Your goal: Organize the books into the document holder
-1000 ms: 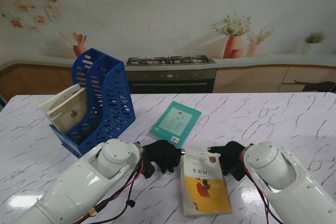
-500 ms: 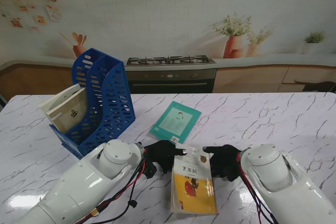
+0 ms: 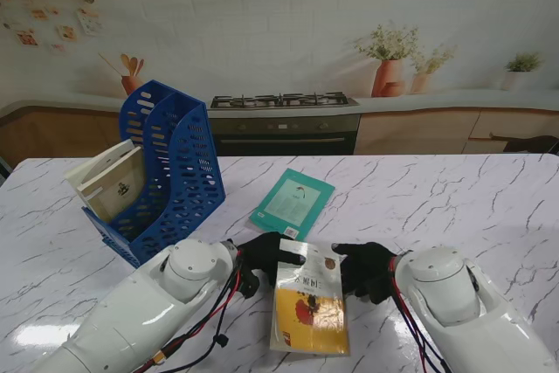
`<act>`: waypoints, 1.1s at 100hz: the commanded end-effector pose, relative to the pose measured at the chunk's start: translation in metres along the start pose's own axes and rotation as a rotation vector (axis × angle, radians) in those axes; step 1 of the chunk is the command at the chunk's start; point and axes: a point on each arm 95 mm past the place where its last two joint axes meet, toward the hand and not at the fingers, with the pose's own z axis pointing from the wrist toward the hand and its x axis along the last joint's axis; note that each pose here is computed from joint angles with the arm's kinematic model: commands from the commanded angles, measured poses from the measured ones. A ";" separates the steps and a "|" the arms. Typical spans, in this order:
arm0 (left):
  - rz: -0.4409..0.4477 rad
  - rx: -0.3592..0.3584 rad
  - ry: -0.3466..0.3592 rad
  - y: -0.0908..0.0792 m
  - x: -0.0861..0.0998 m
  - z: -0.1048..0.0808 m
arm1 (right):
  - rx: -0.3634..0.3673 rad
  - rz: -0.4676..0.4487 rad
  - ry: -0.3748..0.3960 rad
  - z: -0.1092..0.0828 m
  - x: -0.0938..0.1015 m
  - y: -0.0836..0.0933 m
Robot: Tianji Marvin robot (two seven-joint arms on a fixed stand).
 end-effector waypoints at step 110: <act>-0.146 0.147 0.235 0.029 0.021 -0.014 | 0.136 0.026 0.260 -0.011 0.003 -0.014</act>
